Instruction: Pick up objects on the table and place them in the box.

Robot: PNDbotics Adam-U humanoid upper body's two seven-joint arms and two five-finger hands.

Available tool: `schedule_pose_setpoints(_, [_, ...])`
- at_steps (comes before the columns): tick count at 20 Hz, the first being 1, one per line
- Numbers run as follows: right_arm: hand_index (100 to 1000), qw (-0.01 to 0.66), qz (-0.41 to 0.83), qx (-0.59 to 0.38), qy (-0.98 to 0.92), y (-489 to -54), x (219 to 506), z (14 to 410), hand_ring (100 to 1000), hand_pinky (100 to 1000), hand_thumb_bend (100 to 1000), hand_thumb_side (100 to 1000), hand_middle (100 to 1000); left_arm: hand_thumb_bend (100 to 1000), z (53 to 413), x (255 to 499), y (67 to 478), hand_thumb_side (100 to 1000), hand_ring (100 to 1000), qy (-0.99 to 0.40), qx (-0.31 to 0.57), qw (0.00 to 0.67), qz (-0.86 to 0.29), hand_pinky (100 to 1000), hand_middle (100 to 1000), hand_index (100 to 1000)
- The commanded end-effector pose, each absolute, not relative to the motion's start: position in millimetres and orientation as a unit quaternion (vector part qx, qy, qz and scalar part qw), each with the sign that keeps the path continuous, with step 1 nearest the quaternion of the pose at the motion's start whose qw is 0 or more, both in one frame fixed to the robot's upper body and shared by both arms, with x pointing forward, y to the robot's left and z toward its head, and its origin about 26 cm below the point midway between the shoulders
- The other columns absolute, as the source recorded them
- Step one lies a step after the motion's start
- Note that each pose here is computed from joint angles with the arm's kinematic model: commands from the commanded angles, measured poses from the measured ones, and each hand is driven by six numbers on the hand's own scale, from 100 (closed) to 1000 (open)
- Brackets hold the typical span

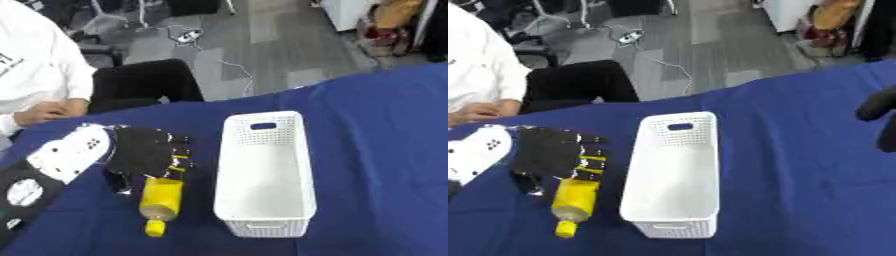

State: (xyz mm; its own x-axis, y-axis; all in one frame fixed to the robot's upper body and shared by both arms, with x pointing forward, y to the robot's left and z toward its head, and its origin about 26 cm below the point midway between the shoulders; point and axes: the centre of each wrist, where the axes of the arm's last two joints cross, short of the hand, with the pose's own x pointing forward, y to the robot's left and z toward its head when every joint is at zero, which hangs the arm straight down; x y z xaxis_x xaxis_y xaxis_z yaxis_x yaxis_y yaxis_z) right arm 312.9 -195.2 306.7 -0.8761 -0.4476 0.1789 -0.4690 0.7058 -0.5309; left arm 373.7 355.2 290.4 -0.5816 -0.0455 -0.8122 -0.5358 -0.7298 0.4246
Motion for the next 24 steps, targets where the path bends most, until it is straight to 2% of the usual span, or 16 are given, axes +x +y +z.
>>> schedule_pose_setpoints(1, [626, 0.002, 0.297, 0.251, -0.921, -193.2, 308.5, 314.3, 495, 640, 183, 1000, 551, 1000, 299.3, 372.5, 356.8, 432, 859, 0.328, -0.44, 0.152, 0.822, 989, 913, 864])
schedule_pose_setpoints(24, [626, -0.007, 0.299, 0.254, -0.92, -190.7, 307.8, 318.4, 495, 640, 186, 1000, 550, 1000, 283.3, 378.6, 355.5, 442, 843, 0.324, -0.427, 0.143, 0.832, 968, 901, 854])
